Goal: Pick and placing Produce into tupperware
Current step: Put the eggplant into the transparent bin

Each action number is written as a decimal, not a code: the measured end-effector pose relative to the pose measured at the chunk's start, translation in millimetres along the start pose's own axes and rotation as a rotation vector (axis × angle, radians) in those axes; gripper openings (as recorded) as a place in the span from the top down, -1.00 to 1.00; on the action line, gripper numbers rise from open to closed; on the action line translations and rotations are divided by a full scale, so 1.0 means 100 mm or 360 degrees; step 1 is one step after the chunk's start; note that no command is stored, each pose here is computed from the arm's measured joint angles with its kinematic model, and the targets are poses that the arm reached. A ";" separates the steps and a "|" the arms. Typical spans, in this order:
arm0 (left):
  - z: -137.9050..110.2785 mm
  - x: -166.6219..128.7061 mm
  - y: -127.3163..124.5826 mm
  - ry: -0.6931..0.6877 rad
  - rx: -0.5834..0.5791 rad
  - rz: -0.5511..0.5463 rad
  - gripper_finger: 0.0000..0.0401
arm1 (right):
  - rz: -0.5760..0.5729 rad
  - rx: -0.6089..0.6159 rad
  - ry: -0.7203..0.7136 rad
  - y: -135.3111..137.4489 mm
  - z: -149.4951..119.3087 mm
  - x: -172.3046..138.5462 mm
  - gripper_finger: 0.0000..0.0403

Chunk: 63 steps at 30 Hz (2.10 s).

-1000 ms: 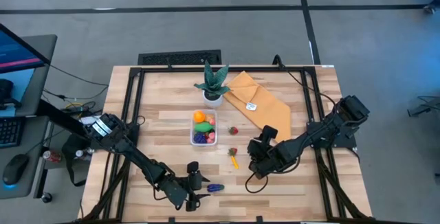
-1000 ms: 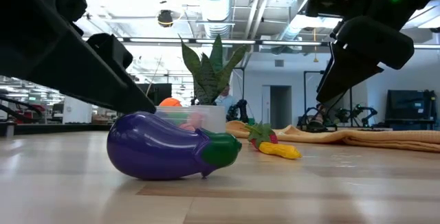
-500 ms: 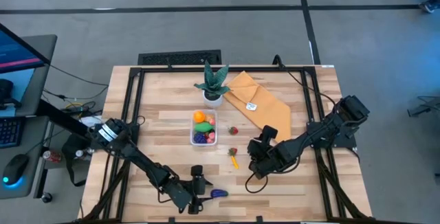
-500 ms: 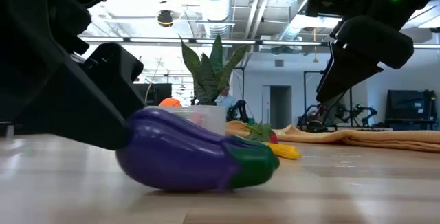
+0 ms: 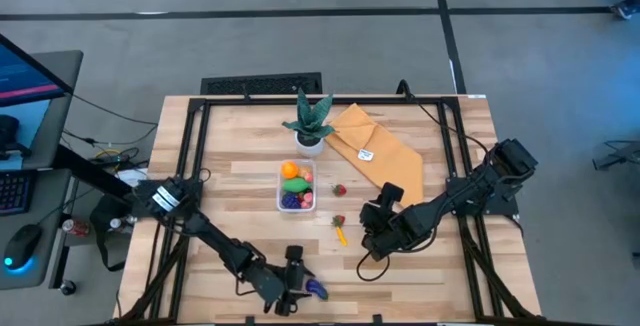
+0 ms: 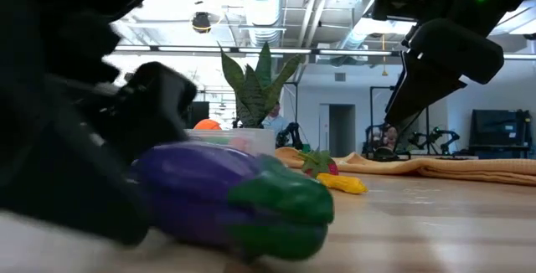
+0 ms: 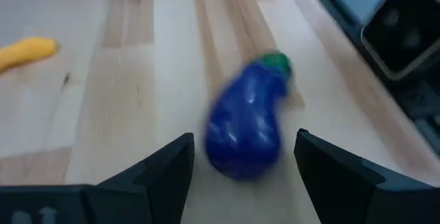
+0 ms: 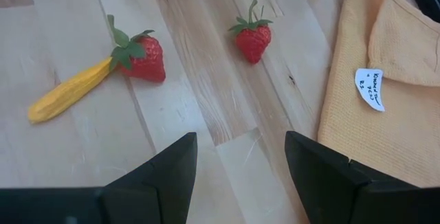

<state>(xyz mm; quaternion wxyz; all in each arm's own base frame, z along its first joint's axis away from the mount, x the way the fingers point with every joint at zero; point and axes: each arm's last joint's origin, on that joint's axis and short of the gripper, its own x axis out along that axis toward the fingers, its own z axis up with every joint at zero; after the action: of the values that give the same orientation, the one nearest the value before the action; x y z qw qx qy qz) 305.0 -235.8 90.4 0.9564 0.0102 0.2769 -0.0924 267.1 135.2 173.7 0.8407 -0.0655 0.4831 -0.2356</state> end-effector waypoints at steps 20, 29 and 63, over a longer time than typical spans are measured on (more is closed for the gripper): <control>0.07 0.06 0.13 -0.0024 0.0045 -0.0059 -0.20 | 0.0003 0.0003 -0.0004 0.00 0.00 0.00 -0.06; 0.08 0.07 0.14 -0.0036 0.0045 -0.0058 -0.17 | 0.0003 0.0003 -0.0004 0.00 0.00 0.00 -0.06; 0.12 0.07 0.19 -0.0056 0.0099 -0.0016 0.18 | 0.0003 0.0003 -0.0004 0.00 0.00 0.00 -0.06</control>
<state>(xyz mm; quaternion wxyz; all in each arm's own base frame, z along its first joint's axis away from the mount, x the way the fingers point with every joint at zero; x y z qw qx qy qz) 320.6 -219.3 95.7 0.9599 0.0369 0.2570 -0.1061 267.4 135.4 173.7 0.8416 -0.0647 0.4819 -0.2351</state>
